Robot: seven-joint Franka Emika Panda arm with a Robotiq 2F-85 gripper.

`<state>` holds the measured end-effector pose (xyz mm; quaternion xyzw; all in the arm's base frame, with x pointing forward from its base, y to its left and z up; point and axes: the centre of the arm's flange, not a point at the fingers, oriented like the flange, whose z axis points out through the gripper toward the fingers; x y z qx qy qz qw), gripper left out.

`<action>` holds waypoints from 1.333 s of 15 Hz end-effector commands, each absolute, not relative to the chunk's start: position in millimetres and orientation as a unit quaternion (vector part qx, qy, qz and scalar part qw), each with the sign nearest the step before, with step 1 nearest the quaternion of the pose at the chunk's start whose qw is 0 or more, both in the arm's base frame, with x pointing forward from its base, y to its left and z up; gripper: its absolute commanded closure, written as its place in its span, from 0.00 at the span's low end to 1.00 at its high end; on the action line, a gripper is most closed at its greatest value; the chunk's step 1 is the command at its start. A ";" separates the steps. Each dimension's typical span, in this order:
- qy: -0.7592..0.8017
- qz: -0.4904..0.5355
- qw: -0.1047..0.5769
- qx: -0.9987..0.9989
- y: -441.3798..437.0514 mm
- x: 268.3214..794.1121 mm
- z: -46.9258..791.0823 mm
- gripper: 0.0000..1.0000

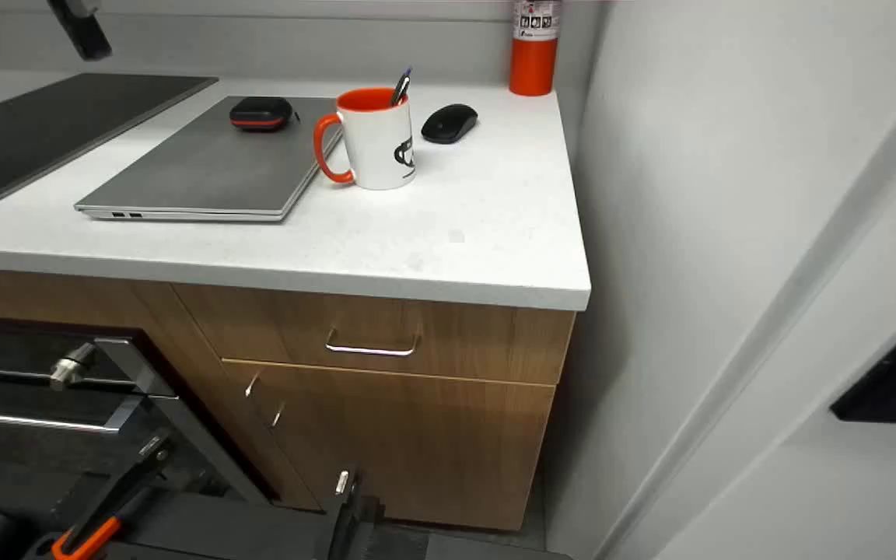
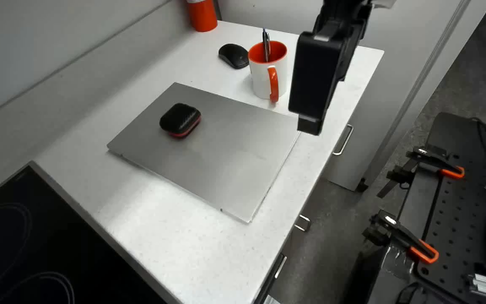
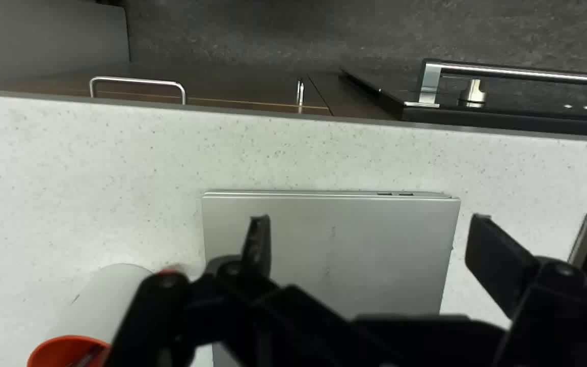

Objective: Put the pen on the countertop

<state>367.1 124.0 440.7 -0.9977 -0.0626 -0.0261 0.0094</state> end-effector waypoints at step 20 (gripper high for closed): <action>0.107 -0.085 -0.009 -0.991 -14.4 426.7 407.7 0.00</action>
